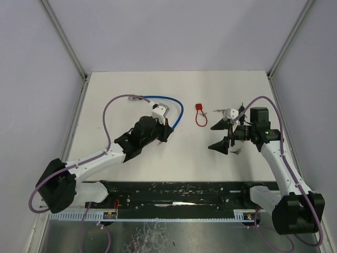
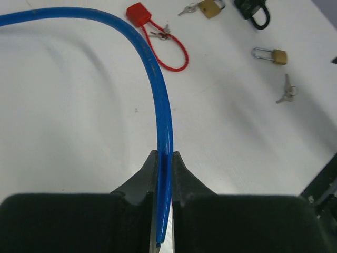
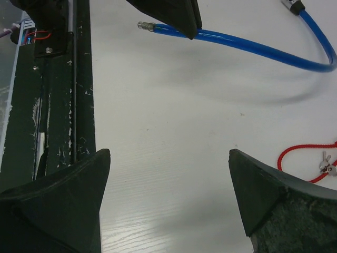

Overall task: Lock with the key
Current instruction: Pick up the lock from the center of the board.

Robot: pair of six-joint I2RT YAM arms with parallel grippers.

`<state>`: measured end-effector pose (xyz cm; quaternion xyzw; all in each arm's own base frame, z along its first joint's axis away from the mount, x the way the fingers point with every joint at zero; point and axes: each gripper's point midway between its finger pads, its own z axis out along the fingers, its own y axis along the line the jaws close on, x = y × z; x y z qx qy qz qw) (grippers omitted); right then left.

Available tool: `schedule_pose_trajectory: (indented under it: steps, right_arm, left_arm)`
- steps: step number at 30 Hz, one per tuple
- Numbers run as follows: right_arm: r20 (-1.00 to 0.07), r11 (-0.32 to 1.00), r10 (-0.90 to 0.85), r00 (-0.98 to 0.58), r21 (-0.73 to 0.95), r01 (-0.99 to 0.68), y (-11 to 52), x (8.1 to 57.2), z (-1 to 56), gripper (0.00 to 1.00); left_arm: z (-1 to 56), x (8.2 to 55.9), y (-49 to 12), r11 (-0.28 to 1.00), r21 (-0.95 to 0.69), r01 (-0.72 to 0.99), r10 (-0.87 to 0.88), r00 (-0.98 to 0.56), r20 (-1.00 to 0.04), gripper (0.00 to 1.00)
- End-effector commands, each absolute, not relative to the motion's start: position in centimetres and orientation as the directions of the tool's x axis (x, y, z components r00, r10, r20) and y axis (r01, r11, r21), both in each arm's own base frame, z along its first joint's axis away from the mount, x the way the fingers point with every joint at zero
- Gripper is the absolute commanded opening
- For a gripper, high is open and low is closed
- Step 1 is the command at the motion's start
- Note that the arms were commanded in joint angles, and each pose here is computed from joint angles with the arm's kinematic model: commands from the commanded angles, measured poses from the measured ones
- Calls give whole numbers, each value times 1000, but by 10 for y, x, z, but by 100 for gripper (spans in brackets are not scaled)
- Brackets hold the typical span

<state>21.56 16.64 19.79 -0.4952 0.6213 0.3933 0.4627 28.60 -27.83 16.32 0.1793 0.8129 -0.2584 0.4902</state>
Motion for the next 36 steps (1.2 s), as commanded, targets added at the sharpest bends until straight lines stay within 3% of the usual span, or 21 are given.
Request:
schedule_pose_trajectory:
  steps: [1, 24, 30, 36]
  right_arm:
    - [-981, 140, -193, -20, -8, -990, 172, 213, 219, 99]
    - [-976, 123, -197, 92, -118, -985, 172, 212, 208, 99]
    - [-864, 117, -399, 307, -380, -918, 197, 255, 194, 98]
    - [-785, 9, -399, 475, -521, -854, 228, 292, 213, 94]
  left_arm:
    - [204, 275, -293, 711, -320, 626, -83, -377, -923, 0]
    - [216, 251, -305, 612, -397, 685, -128, -409, -904, 0]
    - [207, 249, -311, 599, -410, 688, -103, -442, -891, 0]
    - [203, 245, -311, 589, -413, 695, -90, -452, -888, 0]
